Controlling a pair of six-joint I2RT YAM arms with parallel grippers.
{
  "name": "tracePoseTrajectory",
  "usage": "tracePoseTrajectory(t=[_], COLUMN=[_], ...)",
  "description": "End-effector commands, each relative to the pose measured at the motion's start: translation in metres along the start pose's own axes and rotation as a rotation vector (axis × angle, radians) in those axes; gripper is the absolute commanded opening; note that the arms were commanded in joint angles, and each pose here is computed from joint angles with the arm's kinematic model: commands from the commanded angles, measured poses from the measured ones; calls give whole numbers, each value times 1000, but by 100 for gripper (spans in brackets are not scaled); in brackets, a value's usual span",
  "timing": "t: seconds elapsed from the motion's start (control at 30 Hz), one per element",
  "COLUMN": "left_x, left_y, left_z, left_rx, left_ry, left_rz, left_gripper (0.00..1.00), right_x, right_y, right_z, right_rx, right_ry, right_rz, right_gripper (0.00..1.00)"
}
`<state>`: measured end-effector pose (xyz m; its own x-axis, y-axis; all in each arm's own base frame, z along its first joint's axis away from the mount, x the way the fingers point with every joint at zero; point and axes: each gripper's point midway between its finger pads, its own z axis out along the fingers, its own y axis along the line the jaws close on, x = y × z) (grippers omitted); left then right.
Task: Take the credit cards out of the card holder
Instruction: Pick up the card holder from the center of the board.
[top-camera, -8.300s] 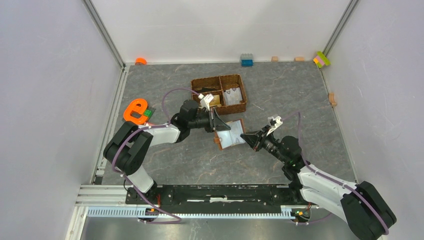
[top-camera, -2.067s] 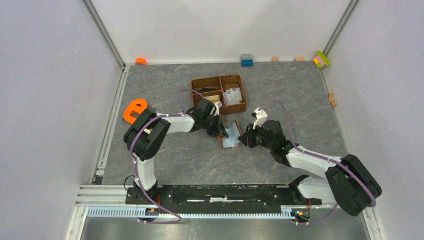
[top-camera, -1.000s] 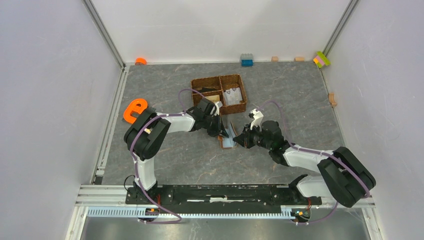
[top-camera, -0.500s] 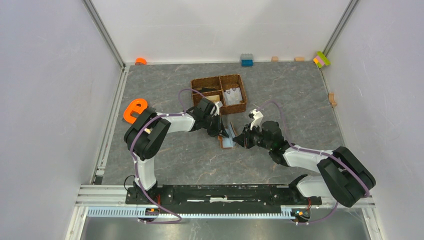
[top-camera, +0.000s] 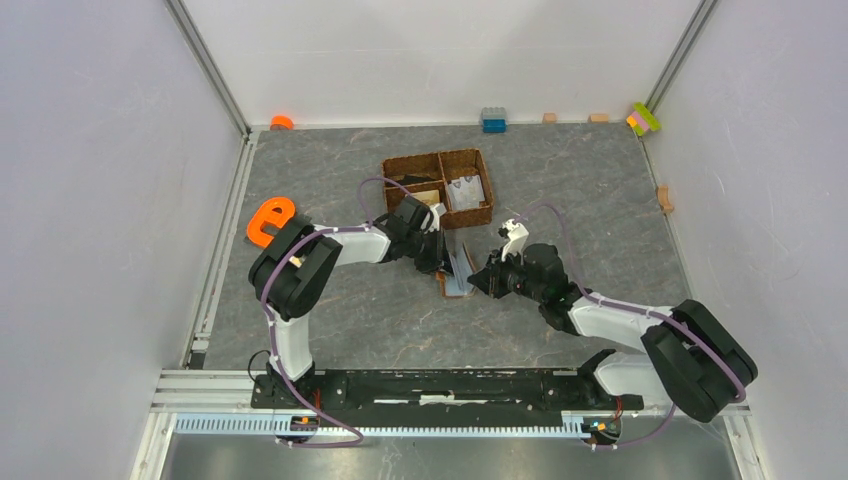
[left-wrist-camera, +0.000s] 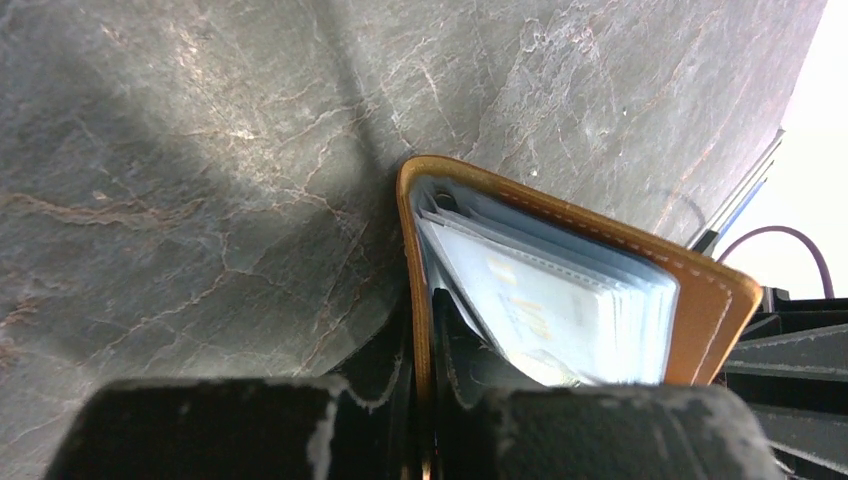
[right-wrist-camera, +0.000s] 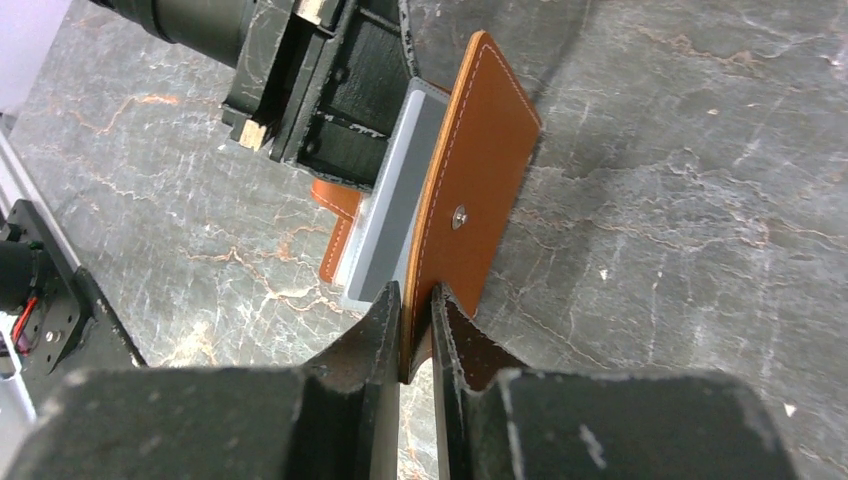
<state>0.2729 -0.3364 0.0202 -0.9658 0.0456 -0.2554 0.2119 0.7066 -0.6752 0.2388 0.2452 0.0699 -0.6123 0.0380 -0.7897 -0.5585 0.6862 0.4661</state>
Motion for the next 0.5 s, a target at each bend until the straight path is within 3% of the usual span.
tracePoseTrajectory(t=[0.0,0.33,0.47], left_x=[-6,-15,-17], left_y=[-14,-30,-43], left_z=[-3,-27,-37], left_rx=[37,126,246], left_ry=[-41,-124,-162], left_rz=[70,68,50], left_gripper=[15,32,47], right_x=[-19,-25,-26], right_y=[0,-22,-22], right_z=[-4,-19,-21], right_rx=[34,110,97], right_ry=[-65,-140,-151], right_rz=[-13,63,79], right_gripper=[0,0,0])
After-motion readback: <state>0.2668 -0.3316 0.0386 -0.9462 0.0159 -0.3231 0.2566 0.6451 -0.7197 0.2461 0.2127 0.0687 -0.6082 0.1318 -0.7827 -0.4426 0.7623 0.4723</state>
